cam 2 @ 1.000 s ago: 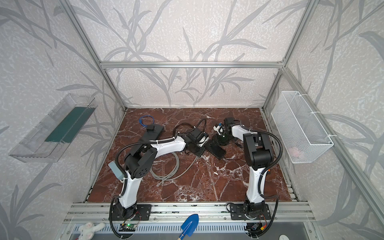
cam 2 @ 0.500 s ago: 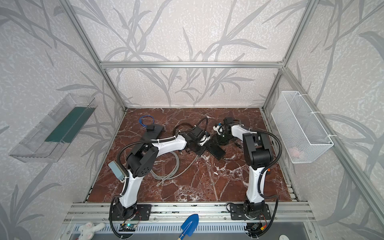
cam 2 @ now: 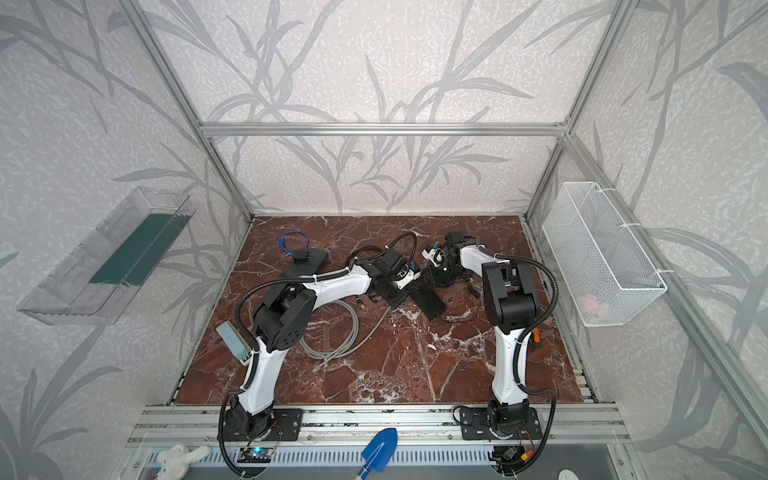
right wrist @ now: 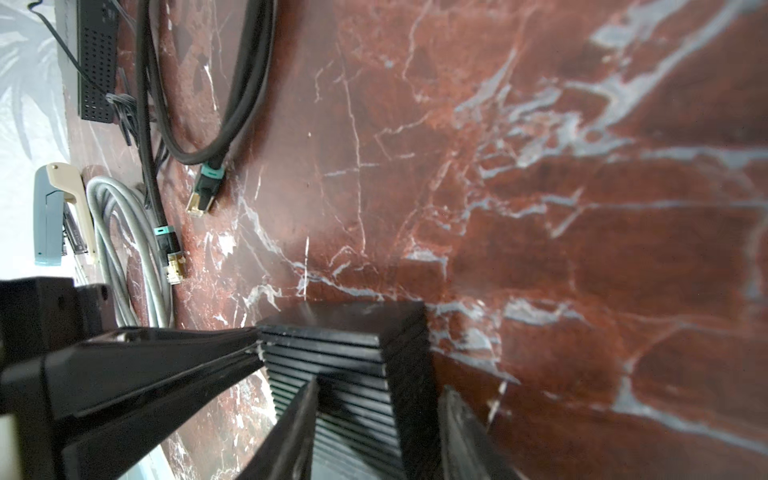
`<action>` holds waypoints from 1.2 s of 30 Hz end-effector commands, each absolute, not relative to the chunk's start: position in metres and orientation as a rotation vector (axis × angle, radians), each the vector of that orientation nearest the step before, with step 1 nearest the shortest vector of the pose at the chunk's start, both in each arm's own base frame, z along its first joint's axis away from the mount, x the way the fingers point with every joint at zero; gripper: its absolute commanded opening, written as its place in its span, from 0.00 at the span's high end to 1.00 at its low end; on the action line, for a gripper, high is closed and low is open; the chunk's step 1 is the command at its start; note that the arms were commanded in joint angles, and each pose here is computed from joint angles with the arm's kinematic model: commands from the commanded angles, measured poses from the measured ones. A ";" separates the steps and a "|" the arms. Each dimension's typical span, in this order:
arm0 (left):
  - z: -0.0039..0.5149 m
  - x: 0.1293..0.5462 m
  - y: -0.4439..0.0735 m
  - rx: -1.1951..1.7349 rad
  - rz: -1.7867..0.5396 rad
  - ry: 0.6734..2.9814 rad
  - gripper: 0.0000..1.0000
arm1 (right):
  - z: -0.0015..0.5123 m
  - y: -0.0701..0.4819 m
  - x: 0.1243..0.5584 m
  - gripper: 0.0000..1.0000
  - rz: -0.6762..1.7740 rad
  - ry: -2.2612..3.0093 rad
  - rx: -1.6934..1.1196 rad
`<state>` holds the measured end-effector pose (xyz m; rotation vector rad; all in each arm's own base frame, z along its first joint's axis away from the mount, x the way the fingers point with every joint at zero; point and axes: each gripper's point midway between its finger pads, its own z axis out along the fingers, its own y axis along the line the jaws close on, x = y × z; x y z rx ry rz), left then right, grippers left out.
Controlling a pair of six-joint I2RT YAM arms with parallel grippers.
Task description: Insert the plug into the switch port
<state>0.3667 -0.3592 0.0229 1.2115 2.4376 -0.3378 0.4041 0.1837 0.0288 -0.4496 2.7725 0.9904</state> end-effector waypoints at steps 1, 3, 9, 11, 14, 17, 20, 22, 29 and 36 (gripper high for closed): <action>0.021 0.372 -0.372 1.358 -0.349 2.306 0.98 | 0.005 0.193 0.372 0.53 1.072 2.898 -0.507; 0.023 0.370 -0.373 1.427 -0.364 2.267 0.98 | 0.003 0.192 0.372 0.52 1.061 2.914 -0.528; 0.032 0.372 -0.374 1.473 -0.455 2.179 0.98 | 0.008 0.200 0.368 0.52 1.168 2.879 -0.574; 0.032 0.370 -0.376 1.506 -0.472 2.138 0.98 | 0.010 0.203 0.364 0.52 1.217 2.866 -0.593; 0.035 0.378 -0.377 1.486 -0.437 2.116 0.98 | 0.011 0.204 0.361 0.53 1.232 2.864 -0.602; 0.037 0.387 -0.373 1.442 -0.364 2.127 0.99 | 0.010 0.203 0.360 0.53 1.226 2.868 -0.592; 0.038 0.396 -0.366 1.342 -0.292 2.185 1.00 | 0.010 0.203 0.356 0.53 1.234 2.870 -0.583; 0.039 0.394 -0.364 1.291 -0.307 2.228 1.00 | 0.010 0.203 0.354 0.53 1.236 2.868 -0.578; 0.040 0.369 -0.376 1.232 -0.601 2.310 1.00 | 0.010 0.204 0.353 0.53 1.247 2.864 -0.575; 0.044 0.351 -0.383 1.339 -0.799 2.300 1.00 | 0.012 0.201 0.363 0.52 1.186 2.858 -0.580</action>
